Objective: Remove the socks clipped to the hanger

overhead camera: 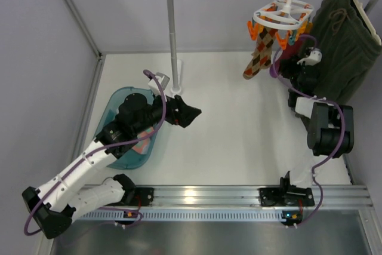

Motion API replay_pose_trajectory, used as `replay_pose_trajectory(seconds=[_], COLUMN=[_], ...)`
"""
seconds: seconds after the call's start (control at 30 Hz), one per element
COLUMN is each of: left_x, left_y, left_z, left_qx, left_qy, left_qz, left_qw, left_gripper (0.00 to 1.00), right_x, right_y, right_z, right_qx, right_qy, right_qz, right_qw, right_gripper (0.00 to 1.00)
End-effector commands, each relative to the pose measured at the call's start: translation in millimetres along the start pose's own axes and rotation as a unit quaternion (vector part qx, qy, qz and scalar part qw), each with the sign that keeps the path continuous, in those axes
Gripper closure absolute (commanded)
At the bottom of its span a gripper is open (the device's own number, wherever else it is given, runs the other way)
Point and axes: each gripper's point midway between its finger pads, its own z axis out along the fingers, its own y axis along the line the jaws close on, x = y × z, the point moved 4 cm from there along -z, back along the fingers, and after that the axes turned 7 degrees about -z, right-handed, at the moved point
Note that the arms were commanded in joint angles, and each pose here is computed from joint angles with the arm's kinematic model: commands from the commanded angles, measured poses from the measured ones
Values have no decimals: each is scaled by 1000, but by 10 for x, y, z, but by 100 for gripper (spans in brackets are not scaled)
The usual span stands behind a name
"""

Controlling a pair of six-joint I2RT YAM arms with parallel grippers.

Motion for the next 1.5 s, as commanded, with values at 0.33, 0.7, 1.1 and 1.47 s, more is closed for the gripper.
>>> replay_pose_trajectory(seconds=[0.33,0.7,1.1,1.47], left_x=[-402,-631,-520,-988], left_y=[-566,-1249,-1578,-1542], left_z=[-207,-16,457,404], left_qx=[100,137,-38,-152], left_qy=[-35,-42,-61,-111], left_qz=[20,23,88,119], left_qw=[994,989,994,975], left_gripper=[1,2,1,1], right_x=[-996,-1003,-707,-594], right_y=[461,788,1444,2016], right_z=[-810,-1857,-2267,-2035], right_qx=[-117,-121,-149,-128], right_qy=[-222,-237,-131,-67], right_qz=[1,-8,-68,-176], right_qw=[968,964,978,974], right_gripper=[100,100,100,100])
